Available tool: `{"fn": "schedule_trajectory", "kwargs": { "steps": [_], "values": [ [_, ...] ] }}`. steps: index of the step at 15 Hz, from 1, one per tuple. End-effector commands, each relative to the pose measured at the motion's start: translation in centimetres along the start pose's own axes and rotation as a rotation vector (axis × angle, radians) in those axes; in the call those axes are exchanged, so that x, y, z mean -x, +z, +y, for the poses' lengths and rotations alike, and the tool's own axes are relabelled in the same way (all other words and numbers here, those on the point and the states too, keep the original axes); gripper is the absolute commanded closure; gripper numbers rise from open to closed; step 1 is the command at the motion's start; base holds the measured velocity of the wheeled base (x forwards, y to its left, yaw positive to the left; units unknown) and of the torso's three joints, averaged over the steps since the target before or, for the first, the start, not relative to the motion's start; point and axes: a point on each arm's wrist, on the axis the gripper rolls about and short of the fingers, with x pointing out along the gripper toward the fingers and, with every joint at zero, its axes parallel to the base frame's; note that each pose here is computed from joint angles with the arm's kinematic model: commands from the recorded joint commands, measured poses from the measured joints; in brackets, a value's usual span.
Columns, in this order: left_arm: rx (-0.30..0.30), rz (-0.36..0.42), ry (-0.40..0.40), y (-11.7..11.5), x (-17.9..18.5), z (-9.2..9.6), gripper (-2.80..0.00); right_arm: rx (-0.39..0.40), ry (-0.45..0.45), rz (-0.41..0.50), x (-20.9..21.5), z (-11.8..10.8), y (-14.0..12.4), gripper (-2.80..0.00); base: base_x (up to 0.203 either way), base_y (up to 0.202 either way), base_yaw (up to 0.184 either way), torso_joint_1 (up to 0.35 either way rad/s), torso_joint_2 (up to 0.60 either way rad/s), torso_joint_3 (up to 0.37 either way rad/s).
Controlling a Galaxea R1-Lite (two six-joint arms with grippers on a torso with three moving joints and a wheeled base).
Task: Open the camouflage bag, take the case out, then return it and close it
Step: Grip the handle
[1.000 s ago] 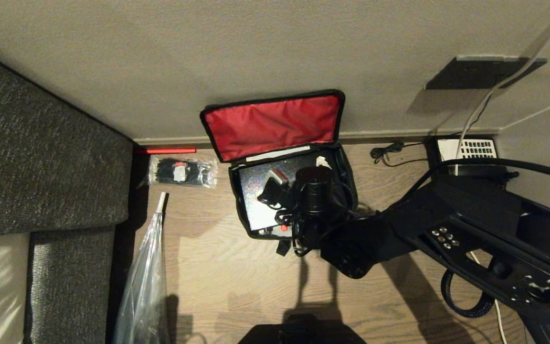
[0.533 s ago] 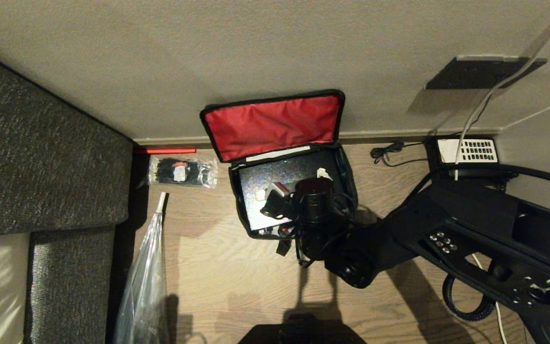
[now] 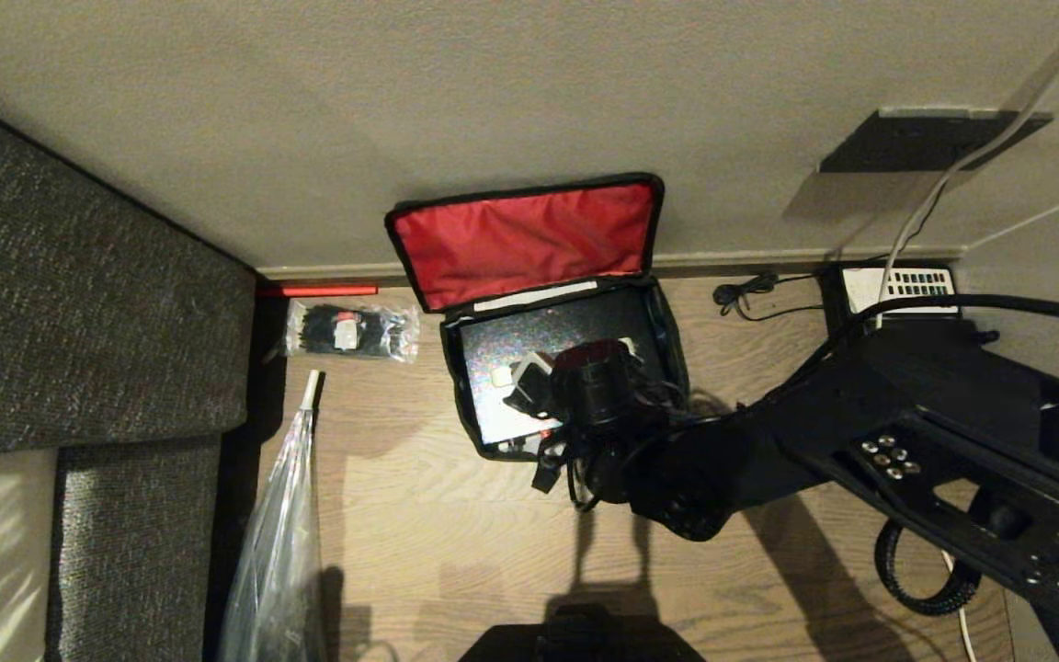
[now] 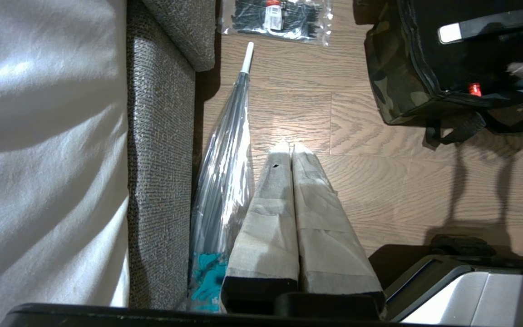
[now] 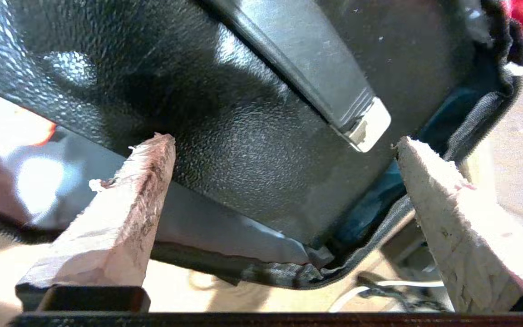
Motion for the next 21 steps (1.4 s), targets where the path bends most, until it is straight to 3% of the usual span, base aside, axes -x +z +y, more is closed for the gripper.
{"fn": "schedule_trajectory", "kwargs": {
  "steps": [1,3,5,7,9,12,13,16,20,21],
  "values": [
    [0.000,0.002,0.001,-0.1,0.0,0.0,0.00,-0.049,0.013,-0.047,1.6,-3.1,0.8,-2.80,0.000,0.000,0.000,0.000,0.00,0.000],
    [0.000,0.002,0.001,-0.1,0.0,0.0,0.00,-0.093,0.042,-0.094,2.9,-5.4,0.8,-2.80,0.000,0.000,0.000,0.000,0.00,0.000],
    [0.000,0.002,0.001,-0.1,0.0,0.0,0.00,-0.230,0.121,-0.108,4.5,-7.6,-1.3,-2.80,0.000,0.000,0.000,0.000,0.00,0.000],
    [0.000,0.002,0.001,-0.1,0.0,0.0,0.00,-0.387,0.149,-0.061,5.2,-9.2,-4.0,-2.80,0.000,0.000,0.000,0.000,0.00,0.000],
    [0.000,0.002,0.001,-0.1,0.0,0.0,0.00,-0.656,0.205,-0.005,4.7,-9.7,-6.7,-2.80,0.000,0.000,0.000,0.000,0.00,0.000],
    [0.000,0.002,0.001,-0.1,0.0,0.0,0.00,-1.020,0.449,-0.094,3.0,-12.5,-9.0,-2.80,0.000,0.000,0.000,0.000,0.00,0.000],
    [0.000,0.002,0.001,-0.1,0.0,0.0,0.00,-1.099,0.447,-0.099,2.3,-13.5,-9.9,-2.80,0.000,0.000,0.000,0.000,0.00,0.000],
    [0.000,0.002,0.001,-0.1,0.0,0.0,0.00,-1.138,0.384,-0.124,0.6,-14.8,-11.3,-2.80,0.000,0.000,0.000,0.000,0.00,0.000],
    [0.000,0.002,0.001,-0.1,0.0,0.0,0.00,-1.206,0.356,-0.059,-1.0,-14.7,-13.1,-2.80,0.000,0.000,0.000,0.000,0.00,0.000],
    [0.000,0.002,0.001,-0.1,0.0,0.0,0.00,-1.258,0.356,-0.055,-1.4,-14.5,-13.2,-2.54,0.000,0.000,0.000,0.000,0.00,0.000]
  ]
}}
